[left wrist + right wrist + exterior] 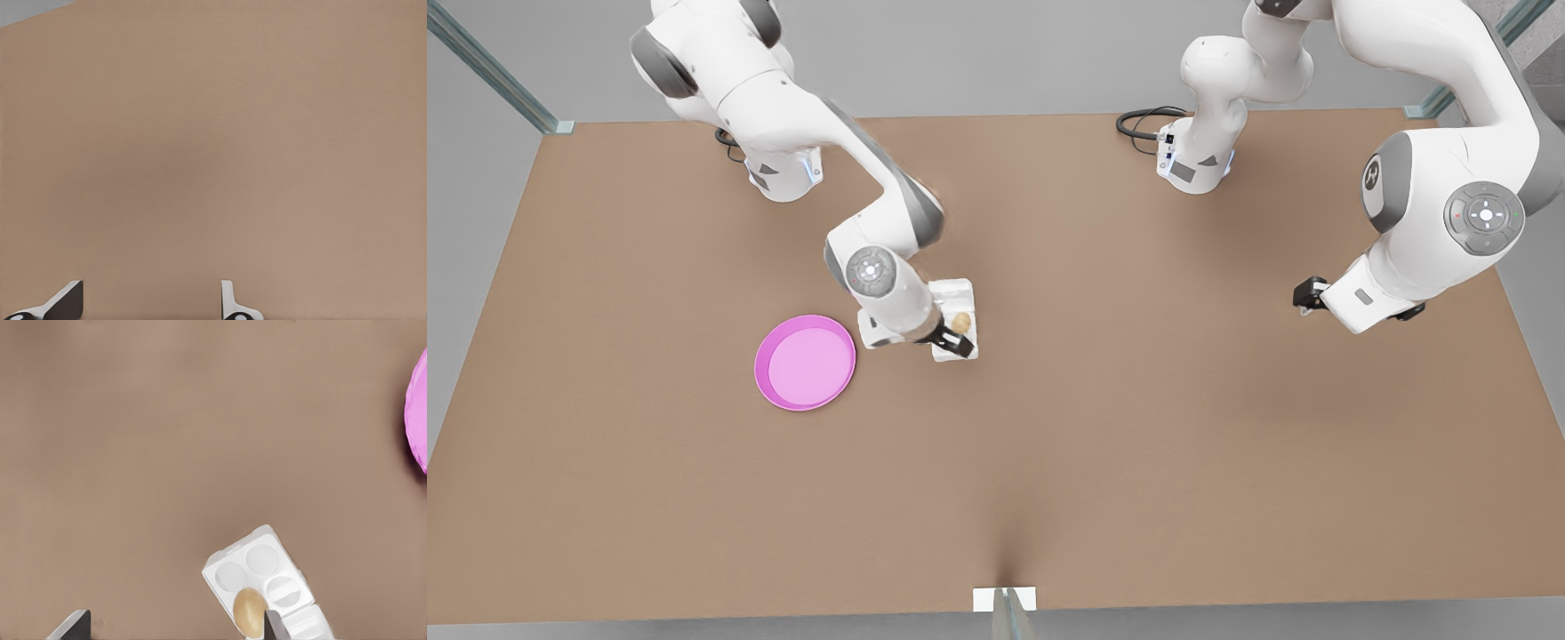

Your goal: Pack egg into the box and close the box lid

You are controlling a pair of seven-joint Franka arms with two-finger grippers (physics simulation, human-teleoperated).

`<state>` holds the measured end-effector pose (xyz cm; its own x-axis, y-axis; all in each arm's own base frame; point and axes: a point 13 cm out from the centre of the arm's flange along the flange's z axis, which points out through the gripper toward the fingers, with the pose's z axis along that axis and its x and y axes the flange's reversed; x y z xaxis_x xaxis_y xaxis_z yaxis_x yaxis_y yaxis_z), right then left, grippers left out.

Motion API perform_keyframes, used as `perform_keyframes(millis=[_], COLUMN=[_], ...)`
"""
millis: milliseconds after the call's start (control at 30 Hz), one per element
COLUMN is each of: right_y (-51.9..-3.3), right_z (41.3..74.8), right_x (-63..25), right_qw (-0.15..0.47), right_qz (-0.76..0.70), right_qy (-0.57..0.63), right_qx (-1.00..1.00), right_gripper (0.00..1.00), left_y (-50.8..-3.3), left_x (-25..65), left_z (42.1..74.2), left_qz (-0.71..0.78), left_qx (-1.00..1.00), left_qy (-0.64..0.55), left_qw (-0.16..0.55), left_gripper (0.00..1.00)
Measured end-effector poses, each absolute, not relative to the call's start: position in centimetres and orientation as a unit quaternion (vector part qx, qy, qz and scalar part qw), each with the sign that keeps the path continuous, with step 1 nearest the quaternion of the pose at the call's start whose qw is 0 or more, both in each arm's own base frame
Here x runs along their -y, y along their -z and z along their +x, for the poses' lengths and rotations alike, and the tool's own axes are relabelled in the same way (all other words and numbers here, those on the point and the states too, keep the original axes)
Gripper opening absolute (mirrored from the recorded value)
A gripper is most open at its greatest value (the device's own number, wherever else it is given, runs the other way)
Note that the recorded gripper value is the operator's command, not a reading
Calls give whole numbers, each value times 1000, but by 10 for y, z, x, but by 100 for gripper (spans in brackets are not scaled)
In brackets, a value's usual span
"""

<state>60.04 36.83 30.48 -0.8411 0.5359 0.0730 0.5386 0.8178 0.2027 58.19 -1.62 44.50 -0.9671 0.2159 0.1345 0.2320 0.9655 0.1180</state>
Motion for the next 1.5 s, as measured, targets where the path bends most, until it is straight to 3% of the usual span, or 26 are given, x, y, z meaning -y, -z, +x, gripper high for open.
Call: perform_keyframes(millis=[33, 67, 133, 233, 267, 300, 367, 400, 500, 600, 767, 900, 1500], right_y=[-377, -423, -451, -458, -455, -453, -450, -449, -452, -448, -444, -444, -444], right_z=[658, 678, 663, 636, 628, 621, 611, 606, 602, 599, 596, 595, 593], right_x=[-249, -136, -33, 19, 29, 32, 14, 3, -8, -3, 0, -2, -3], right_qw=[-43, -74, -70, -33, -19, -6, 15, 23, 35, 48, 59, 63, 68], right_qz=[-332, -369, -378, -349, -337, -321, -273, -249, -199, -169, -126, -95, -21], right_qy=[115, 99, 48, 3, -7, -15, -26, -31, -37, -39, -39, -39, -35], right_qx=[935, 921, 922, 937, 941, 947, 961, 968, 979, 984, 989, 993, 997], right_gripper=[100, 100, 100, 100, 100, 100, 100, 100, 100, 100, 100, 100, 100], left_y=[-445, -444, -426, -366, -350, -340, -318, -303, -250, -190, -122, -104, -127], left_x=[17, 17, 19, 75, 140, 216, 354, 405, 503, 556, 613, 632, 613], left_z=[582, 582, 583, 571, 547, 509, 409, 360, 264, 233, 259, 282, 369], left_qz=[-113, -114, -116, -159, -208, -256, -331, -353, -342, -273, -143, -63, 133], left_qx=[990, 989, 988, 972, 957, 940, 907, 896, 898, 927, 974, 988, 987], left_qy=[67, 67, 68, 83, 97, 101, 100, 101, 81, 58, 6, -24, -25], left_qw=[60, 61, 77, 149, 179, 202, 240, 251, 265, 252, 177, 138, 84], left_gripper=[100, 100, 100, 100, 100, 91, 38, 28, 25, 25, 25, 25, 25])
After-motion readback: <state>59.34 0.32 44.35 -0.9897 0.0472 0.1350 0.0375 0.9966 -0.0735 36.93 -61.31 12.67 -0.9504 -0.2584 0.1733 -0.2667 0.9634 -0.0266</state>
